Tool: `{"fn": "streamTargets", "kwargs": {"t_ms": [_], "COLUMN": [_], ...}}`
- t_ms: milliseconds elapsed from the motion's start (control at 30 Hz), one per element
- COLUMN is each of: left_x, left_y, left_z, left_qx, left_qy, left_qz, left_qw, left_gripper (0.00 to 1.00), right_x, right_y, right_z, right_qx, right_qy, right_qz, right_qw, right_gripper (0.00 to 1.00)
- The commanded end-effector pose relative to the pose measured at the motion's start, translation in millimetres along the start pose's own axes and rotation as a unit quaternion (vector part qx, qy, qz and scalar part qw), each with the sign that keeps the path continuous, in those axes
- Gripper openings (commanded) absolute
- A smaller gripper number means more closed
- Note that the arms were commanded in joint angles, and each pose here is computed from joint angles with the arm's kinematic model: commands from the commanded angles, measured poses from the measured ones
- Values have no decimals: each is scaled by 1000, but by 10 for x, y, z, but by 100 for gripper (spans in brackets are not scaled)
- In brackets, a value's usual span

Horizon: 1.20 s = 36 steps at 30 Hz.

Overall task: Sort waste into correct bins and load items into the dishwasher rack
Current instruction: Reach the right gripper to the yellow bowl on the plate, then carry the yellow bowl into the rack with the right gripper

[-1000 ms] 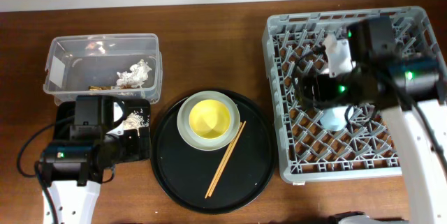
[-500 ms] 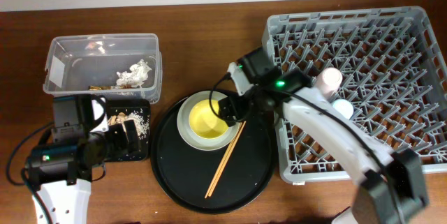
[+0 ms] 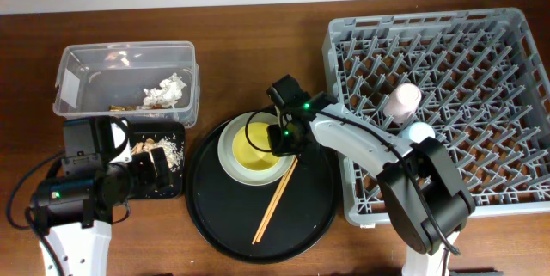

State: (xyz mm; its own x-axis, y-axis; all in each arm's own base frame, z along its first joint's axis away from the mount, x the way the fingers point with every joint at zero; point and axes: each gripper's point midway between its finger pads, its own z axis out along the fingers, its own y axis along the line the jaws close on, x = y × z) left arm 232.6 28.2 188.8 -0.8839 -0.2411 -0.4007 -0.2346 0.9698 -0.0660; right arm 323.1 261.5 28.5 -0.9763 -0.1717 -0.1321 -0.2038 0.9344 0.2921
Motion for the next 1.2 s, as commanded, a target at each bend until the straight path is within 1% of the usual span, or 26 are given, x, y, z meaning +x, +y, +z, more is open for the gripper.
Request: {"fn": "streamTargets", "kwargs": {"t_ms": [0, 67, 100, 167, 233, 300, 333, 367, 433, 500, 567, 600, 633, 667, 700, 833, 867, 900, 967, 1067, 1167], "left_x": [-40, -41, -41, -43, -51, -51, -51, -51, -51, -51, -51, -51, -49, -49, -50, -47, -42, -40, -41, -47, -48], "left_y": [1, 0, 0, 1, 0, 0, 0, 0, 0, 0, 0, 0, 0, 0, 0, 0, 0, 0, 0, 0, -1], "left_z": [-58, -58, -58, -58, -58, -58, -58, -58, -58, -58, -58, -58, -58, -58, -58, -58, -58, -58, -58, -58, -58], "left_qx": [3, 3, 3, 2, 3, 3, 3, 3, 3, 3, 3, 3, 3, 3, 3, 3, 3, 3, 3, 3, 3], "left_qy": [-12, -12, -12, -12, -14, -14, -14, -14, -14, -14, -14, -14, -14, -14, -14, -13, -12, -12, -12, -13, -14], "left_qz": [-7, -7, -7, -7, -7, -7, -7, -7, -7, -7, -7, -7, -7, -7, -7, -7, -7, -7, -7, -7, -7], "left_qw": [1000, 1000, 1000, 1000, 1000, 1000, 1000, 1000, 1000, 1000, 1000, 1000, 1000, 1000, 1000, 1000, 1000, 1000, 1000, 1000, 1000], "left_gripper": [99, 99, 99, 99, 99, 99, 99, 99, 99, 99, 99, 99, 99, 99, 99, 99, 99, 99, 99, 99, 99], "right_x": [-31, -141, -264, -414, -606, -805, -930, -1006, -1117, -1136, -1115, -1153, -1190, -1183, -1203, -1300, -1277, -1267, -1269, -1289, -1314], "right_y": [-38, -114, -197, -270, -431, -683, -883, -1053, -1639, -2160, -2498, -2640, -2828, -2917, -2995, -3232, -3289, -3320, -3363, -3324, -3206], "right_z": [-25, -219, -478, -832, -1375, -1991, -2326, -2527, -3045, -3437, -3620, -3620, -3551, -3505, -3402, -2803, -2734, -2685, -2550, -2348, -2170], "right_qx": [13, 35, 60, 79, 111, 159, 201, 237, 367, 471, 533, 561, 604, 623, 632, 653, 672, 683, 687, 676, 656], "right_qy": [-4, -27, -56, -92, -148, -216, -260, -290, -350, -385, -396, -384, -357, -347, -336, -279, -267, -259, -245, -231, -216], "right_qz": [4, 8, 12, 5, -2, -15, -6, 14, 78, 146, 194, 192, 188, 197, 198, 177, 179, 180, 173, 153, 125], "right_qw": [1000, 999, 997, 993, 983, 963, 944, 927, 858, 781, 722, 708, 687, 673, 670, 682, 667, 659, 662, 683, 712], "right_gripper": [4, 4, 4, 4, 4, 4, 4, 4, 4, 4, 4, 4, 4, 4, 4, 4, 4, 4, 4, 4, 4]}}
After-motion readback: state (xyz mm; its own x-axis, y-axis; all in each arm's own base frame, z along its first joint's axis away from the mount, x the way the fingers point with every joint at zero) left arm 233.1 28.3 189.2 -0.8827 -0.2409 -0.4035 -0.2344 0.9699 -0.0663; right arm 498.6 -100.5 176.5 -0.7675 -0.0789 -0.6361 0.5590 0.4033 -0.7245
